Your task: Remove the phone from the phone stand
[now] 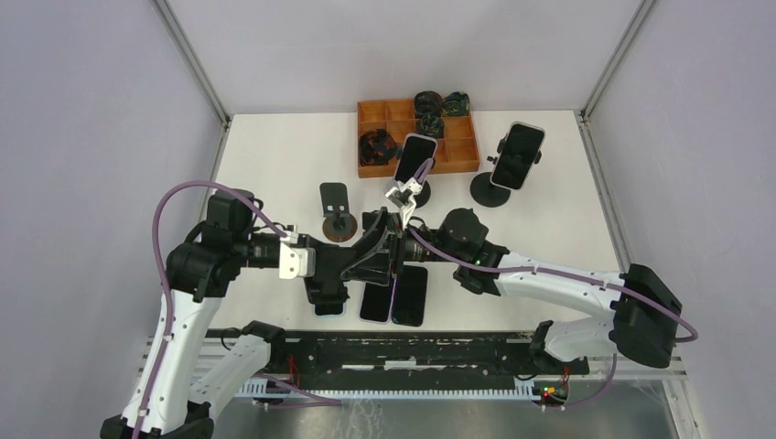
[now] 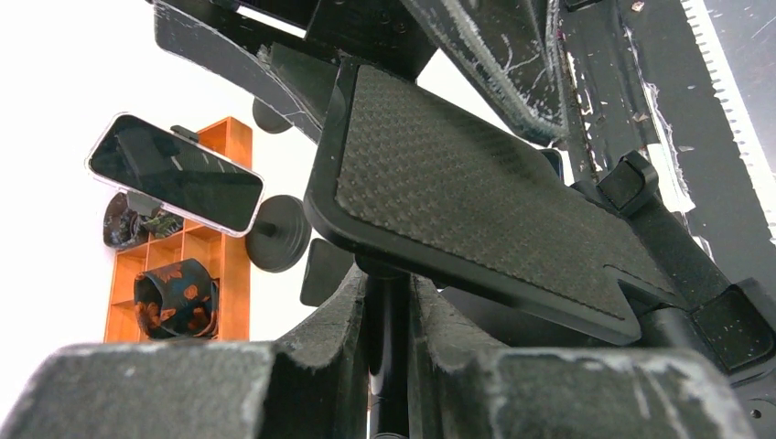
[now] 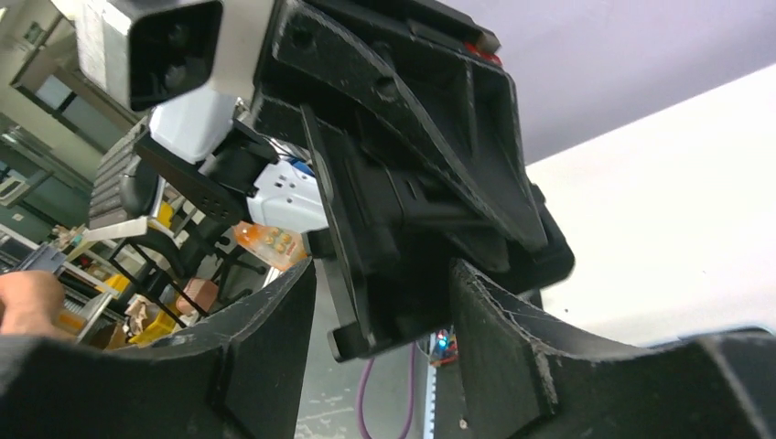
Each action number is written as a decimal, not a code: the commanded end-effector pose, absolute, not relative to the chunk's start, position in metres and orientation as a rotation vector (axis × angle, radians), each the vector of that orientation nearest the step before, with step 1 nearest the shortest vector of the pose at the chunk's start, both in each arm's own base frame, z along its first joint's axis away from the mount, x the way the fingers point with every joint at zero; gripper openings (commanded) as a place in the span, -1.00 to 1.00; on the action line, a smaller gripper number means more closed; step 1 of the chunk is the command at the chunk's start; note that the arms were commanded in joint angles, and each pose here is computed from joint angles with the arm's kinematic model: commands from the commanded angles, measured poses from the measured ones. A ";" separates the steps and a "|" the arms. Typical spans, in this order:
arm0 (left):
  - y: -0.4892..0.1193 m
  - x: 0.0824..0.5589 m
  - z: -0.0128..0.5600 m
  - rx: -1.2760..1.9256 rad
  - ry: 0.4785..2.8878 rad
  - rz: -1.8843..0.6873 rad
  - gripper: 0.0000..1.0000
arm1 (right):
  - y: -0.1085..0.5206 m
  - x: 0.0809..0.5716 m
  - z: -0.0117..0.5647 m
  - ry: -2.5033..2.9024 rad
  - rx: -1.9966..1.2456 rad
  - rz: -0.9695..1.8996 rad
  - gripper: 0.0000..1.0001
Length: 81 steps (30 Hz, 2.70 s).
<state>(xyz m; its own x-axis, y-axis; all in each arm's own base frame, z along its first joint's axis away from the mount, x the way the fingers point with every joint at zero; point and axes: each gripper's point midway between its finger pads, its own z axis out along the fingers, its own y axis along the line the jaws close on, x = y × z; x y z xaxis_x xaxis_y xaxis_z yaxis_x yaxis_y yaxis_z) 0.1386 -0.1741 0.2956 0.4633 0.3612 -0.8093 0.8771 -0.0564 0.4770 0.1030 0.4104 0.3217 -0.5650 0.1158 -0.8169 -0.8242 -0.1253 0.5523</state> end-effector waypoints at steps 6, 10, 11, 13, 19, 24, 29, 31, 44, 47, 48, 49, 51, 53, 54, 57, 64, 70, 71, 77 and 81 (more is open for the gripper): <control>-0.177 0.138 0.310 1.641 0.992 -0.563 -0.44 | 0.410 0.086 0.369 1.239 -0.811 1.896 -0.45; -0.176 0.139 0.305 1.644 1.009 -0.560 0.70 | 0.398 0.092 0.360 1.271 -0.815 1.810 -0.99; -0.176 0.139 0.304 1.644 1.014 -0.558 0.83 | 0.394 0.097 0.356 1.289 -0.816 1.779 -1.00; -0.175 0.140 0.302 1.645 1.023 -0.555 0.98 | 0.378 0.113 0.344 1.345 -0.804 1.674 -1.00; -0.172 0.147 0.298 1.652 1.053 -0.520 1.00 | 0.315 0.172 0.281 1.553 -0.731 1.344 -1.00; -0.169 0.153 0.296 1.649 1.087 -0.496 1.00 | 0.267 0.217 0.210 1.742 -0.656 1.038 -1.00; -0.170 0.156 0.300 1.616 1.135 -0.527 1.00 | 0.251 0.242 0.178 1.789 -0.648 0.948 -1.00; -0.169 0.157 0.302 1.611 1.144 -0.518 1.00 | 0.246 0.253 0.170 1.779 -0.654 0.906 -1.00; -0.167 0.157 0.298 1.615 1.153 -0.502 1.00 | 0.272 0.281 0.139 1.740 -0.909 1.103 -1.00; -0.166 0.158 0.297 1.619 1.156 -0.494 1.00 | 0.276 0.285 0.133 1.726 -0.965 1.107 -1.00; -0.166 0.159 0.296 1.621 1.158 -0.494 1.00 | 0.277 0.286 0.131 1.715 -0.980 1.103 -1.00; -0.166 0.159 0.295 1.623 1.158 -0.492 1.00 | 0.277 0.286 0.130 1.707 -0.991 1.104 -1.00; -0.166 0.159 0.294 1.625 1.157 -0.491 1.00 | 0.278 0.286 0.128 1.697 -1.012 1.124 -1.00; -0.166 0.160 0.293 1.628 1.156 -0.491 1.00 | 0.280 0.285 0.121 1.703 -1.035 1.162 -1.00; -0.166 0.160 0.292 1.629 1.158 -0.492 1.00 | 0.281 0.284 0.119 1.716 -1.042 1.186 -1.00; -0.166 0.160 0.291 1.633 1.153 -0.492 1.00 | 0.281 0.283 0.107 1.723 -1.101 1.195 -0.96; -0.167 0.162 0.289 1.643 1.148 -0.493 1.00 | 0.271 0.299 0.108 1.717 -1.068 1.138 -0.84; -0.167 0.163 0.287 1.649 1.147 -0.493 1.00 | 0.258 0.304 0.109 1.757 -1.032 1.055 -0.24; -0.167 0.163 0.287 1.649 1.147 -0.493 1.00 | 0.255 0.304 0.108 1.769 -1.028 1.032 -0.18; -0.167 0.162 0.287 1.649 1.142 -0.496 1.00 | 0.236 0.319 0.114 1.851 -0.975 0.857 0.12; -0.168 0.162 0.288 1.645 1.145 -0.503 1.00 | 0.222 0.335 0.137 1.860 -0.913 0.718 0.54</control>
<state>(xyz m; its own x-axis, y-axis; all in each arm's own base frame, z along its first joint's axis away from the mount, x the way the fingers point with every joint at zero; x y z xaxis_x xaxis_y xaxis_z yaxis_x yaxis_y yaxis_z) 0.1604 -0.1655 0.2823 0.4243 0.4548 -0.7830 0.8824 -0.0137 0.4702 0.3080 0.2360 0.0989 -0.3882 -0.2858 -0.8762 -0.8592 0.4561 0.2319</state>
